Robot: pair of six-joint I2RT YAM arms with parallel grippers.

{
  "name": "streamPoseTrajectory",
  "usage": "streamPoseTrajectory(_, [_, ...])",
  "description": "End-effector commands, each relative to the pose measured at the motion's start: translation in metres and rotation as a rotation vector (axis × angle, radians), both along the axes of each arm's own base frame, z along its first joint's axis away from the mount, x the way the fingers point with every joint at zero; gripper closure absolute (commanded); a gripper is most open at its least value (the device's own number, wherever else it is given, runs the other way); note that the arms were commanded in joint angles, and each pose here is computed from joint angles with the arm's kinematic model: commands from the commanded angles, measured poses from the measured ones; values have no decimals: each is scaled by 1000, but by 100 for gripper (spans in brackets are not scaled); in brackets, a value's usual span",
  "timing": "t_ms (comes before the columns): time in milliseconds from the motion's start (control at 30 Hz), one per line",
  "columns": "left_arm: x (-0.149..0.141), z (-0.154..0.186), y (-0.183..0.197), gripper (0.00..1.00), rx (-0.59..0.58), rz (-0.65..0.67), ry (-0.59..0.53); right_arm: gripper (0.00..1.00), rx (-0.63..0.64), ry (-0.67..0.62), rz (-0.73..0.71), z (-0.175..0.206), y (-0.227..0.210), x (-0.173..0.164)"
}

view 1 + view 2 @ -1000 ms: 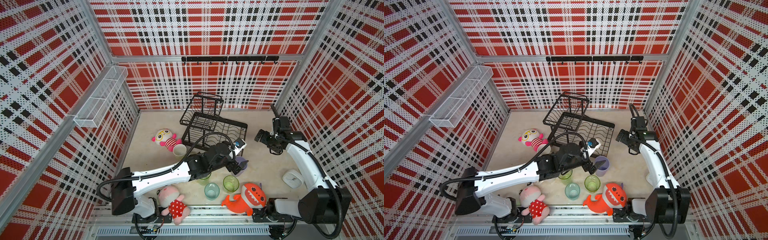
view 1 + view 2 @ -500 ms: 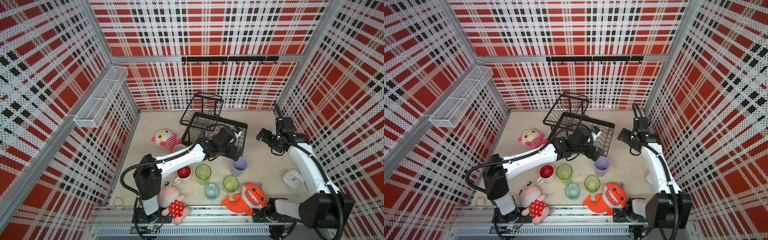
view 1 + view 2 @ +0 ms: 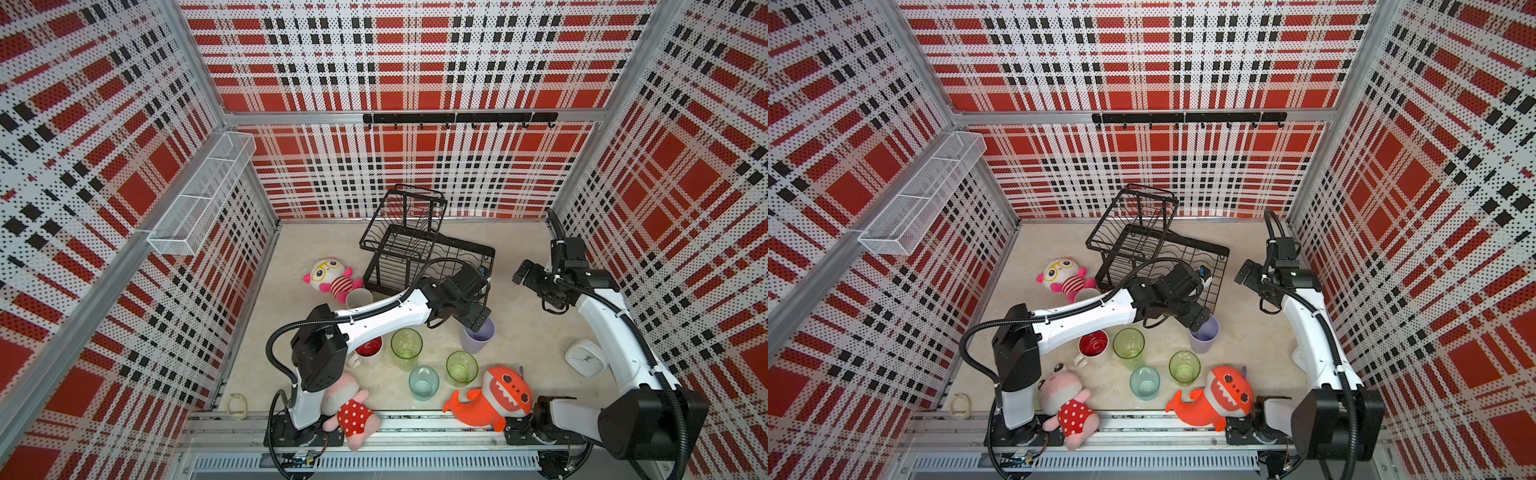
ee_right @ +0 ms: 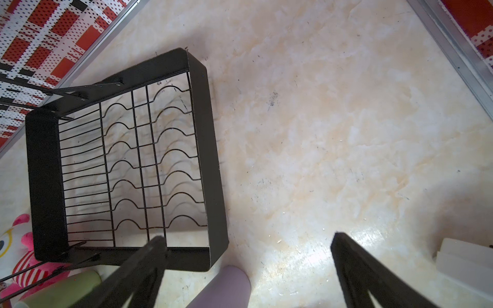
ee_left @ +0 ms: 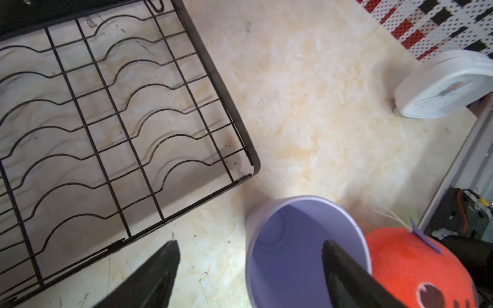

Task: Load cups into a dish rack
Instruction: Pick up the cup from the center of the table.

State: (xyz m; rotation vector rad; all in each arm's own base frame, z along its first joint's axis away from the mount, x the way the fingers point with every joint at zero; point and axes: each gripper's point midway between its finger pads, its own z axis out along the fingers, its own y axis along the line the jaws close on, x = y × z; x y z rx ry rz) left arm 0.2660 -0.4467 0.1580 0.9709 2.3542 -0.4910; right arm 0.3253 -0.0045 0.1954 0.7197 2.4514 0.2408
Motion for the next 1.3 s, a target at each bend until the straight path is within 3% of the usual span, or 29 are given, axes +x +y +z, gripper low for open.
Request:
streamPoseTrajectory(0, [-4,-8,-2,19,40,-14,12,0,2,-23,-21,4,-3,-1])
streamPoseTrajectory(300, [-9,-20,-4,34,41,-49,67,0,8,-22,-18,3,-2,-2])
streamPoseTrajectory(400, [-6,-25,-3,47,56,-33,68,0,9,-24,-19,3,-2,-1])
streamPoseTrajectory(600, [-2,-27,-2,61,60,-26,75,0,14,-21,-18,3,-1,-2])
streamPoseTrajectory(867, [-4,-34,-3,66,82,-41,84,0,27,-28,-17,6,1,-2])
streamPoseTrajectory(967, [-5,-37,-3,79,89,-44,88,0,35,-27,-17,5,2,-3])
streamPoseTrajectory(1033, [-4,-36,-4,87,83,-47,91,0,43,-27,-13,5,4,-3])
streamPoseTrajectory(1267, [2,2,-13,99,-13,-59,78,0,69,-39,-2,11,8,-2])
